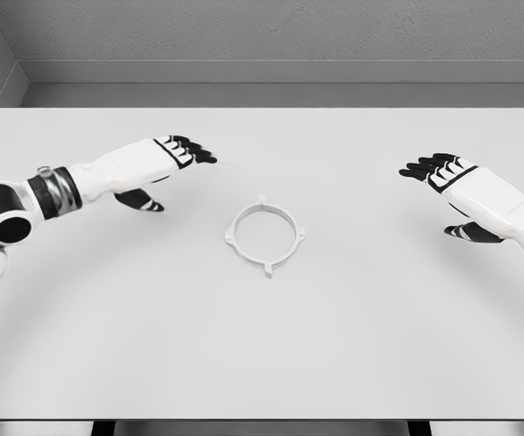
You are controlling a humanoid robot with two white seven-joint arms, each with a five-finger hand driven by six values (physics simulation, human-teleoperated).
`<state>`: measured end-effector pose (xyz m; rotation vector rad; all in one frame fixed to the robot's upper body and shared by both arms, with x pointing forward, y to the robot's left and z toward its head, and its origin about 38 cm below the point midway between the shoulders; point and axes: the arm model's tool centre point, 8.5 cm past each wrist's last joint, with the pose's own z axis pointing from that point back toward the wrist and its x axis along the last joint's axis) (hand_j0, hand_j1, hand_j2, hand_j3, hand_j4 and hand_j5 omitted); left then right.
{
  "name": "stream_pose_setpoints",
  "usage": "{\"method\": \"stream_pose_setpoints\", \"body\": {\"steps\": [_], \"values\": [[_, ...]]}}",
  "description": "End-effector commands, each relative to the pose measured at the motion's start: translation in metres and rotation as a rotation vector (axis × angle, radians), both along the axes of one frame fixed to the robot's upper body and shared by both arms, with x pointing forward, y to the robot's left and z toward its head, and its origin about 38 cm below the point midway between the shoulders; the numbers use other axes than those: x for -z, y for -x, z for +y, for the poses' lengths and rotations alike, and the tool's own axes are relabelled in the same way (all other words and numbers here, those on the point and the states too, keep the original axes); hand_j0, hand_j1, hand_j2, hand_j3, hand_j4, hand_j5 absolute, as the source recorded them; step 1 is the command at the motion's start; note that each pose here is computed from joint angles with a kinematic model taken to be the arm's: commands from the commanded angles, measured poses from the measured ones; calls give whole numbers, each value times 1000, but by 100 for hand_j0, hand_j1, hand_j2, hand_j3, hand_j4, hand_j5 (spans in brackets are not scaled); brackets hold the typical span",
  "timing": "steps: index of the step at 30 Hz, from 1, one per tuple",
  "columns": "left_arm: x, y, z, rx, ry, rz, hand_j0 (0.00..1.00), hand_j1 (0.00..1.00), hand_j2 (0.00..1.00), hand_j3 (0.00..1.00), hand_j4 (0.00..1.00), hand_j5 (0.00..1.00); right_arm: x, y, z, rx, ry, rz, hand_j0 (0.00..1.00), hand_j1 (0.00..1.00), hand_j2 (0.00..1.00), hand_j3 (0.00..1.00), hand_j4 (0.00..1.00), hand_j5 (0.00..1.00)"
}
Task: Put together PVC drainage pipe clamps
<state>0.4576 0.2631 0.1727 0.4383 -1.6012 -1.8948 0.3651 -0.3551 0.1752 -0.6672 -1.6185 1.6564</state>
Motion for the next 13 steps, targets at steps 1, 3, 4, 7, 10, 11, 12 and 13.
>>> {"method": "stream_pose_setpoints", "body": {"steps": [1,3,4,7,10,11,12,13], "values": [[-9,0,32,-51,-16,1,100,100,100,100,100,100,1,1,-4,7,-8,8,100,100,100,100,100,100],[-12,4,55,-83,-46,7,100,100,100,100,100,100,-10,11,-5,10,-64,-26,100,100,100,100,100,100],[-18,5,66,-105,-23,5,100,100,100,100,100,100,-8,17,-11,24,-91,-12,100,100,100,100,100,100],[-18,11,91,-163,-12,10,100,100,100,100,100,100,-8,20,-18,49,-100,-19,100,100,100,100,100,100],[-20,12,107,-202,1,13,100,100,100,100,100,100,-22,28,-16,37,-118,-59,100,100,100,100,100,100],[-20,14,114,-218,14,22,100,100,100,100,100,100,-19,27,-19,47,-119,-49,100,100,100,100,100,100],[-20,13,120,-236,25,24,100,100,100,100,100,100,-23,27,-14,30,-118,-58,100,100,100,100,100,100],[-20,13,124,-247,27,24,100,100,100,100,100,100,-23,28,-13,27,-118,-58,100,100,100,100,100,100]]}}
